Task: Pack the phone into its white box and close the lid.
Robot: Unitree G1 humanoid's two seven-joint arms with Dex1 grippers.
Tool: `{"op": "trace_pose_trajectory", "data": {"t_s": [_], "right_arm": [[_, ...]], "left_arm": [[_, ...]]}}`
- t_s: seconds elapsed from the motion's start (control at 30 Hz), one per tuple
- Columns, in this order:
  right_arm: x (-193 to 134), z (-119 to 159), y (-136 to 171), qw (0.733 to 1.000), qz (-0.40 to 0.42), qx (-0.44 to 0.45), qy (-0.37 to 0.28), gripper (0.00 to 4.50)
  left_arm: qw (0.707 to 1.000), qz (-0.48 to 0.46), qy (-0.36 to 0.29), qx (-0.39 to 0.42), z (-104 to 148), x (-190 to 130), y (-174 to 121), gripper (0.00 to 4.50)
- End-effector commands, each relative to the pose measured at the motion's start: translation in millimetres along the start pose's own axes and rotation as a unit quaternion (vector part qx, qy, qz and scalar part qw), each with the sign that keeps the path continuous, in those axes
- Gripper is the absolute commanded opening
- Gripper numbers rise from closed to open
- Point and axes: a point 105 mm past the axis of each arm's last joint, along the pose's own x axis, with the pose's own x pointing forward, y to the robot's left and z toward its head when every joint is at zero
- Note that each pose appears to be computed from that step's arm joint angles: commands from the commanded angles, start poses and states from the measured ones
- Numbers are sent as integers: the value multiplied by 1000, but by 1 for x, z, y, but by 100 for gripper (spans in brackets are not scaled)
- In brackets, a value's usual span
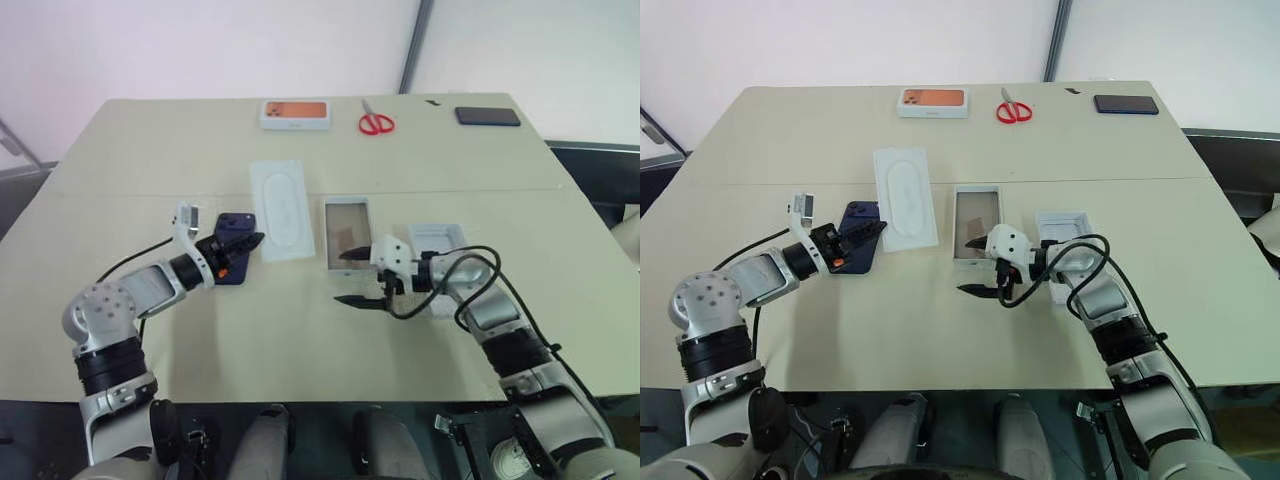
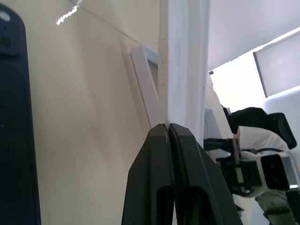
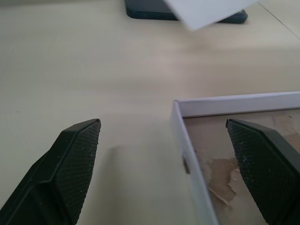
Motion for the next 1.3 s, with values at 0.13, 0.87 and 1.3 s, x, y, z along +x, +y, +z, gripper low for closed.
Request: {"op": "trace_pose_trajectory", "data": {"t_s": [0.13,0.87,1.3], "right_arm": [[0,-7,3,999,21,-9,31,200],[20,33,40,998,43,-19,-45,147],[-58,26,9,1000,4,-21,0,344]], "left_arm": [[1000,-4,8,-3,-3,3,-4,0],[995,-66,7,-78,-2,13,-28,0],[994,-66,46,-76,-30,25,-33,0]]}}
